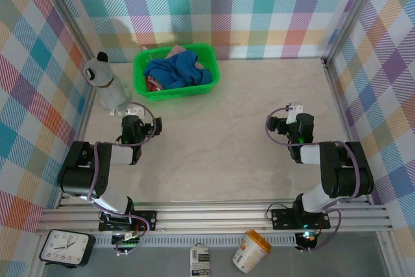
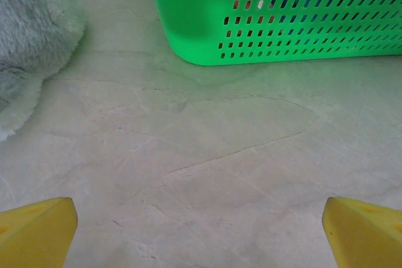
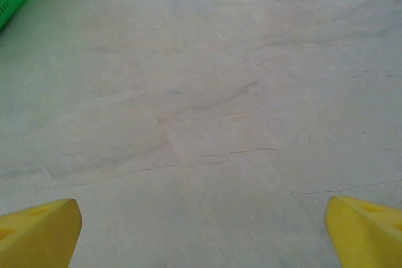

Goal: Fold and stack the tank tops

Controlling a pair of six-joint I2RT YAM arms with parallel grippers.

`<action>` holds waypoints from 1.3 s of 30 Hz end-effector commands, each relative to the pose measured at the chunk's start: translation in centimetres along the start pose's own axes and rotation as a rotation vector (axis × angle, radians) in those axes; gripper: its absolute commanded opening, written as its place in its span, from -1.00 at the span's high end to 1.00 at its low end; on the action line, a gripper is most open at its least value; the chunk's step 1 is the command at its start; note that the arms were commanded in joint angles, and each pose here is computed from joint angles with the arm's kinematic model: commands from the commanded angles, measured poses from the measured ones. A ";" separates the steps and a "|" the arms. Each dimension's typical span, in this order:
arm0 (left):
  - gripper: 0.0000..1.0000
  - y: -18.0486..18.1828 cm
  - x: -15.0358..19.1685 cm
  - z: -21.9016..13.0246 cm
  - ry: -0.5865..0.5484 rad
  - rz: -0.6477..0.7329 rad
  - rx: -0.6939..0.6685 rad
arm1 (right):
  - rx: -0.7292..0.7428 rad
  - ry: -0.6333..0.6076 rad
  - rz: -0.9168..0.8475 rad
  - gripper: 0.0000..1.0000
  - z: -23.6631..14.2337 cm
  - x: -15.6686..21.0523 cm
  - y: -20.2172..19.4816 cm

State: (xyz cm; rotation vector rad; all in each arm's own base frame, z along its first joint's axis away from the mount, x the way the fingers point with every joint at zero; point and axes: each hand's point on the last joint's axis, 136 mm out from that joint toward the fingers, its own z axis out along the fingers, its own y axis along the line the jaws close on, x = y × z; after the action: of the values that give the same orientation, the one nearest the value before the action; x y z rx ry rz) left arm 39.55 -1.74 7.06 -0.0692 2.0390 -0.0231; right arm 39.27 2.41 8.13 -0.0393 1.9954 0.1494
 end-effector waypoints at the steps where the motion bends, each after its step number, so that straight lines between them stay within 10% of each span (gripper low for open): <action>1: -1.00 0.2 -0.9 0.0 -0.036 -0.001 0.007 | -0.018 -0.043 -0.013 -0.98 0.0 -1.2 0.1; 39: -1.00 -0.8 -2.0 -0.4 -0.021 0.031 0.052 | -0.007 -0.038 -0.003 -0.98 0.0 -1.2 -0.1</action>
State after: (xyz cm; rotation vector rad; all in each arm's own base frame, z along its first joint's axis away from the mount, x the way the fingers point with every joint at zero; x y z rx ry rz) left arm 39.48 -1.94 6.96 -0.0567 2.0495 -0.0317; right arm 39.27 2.28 8.14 -0.0372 1.9952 0.1527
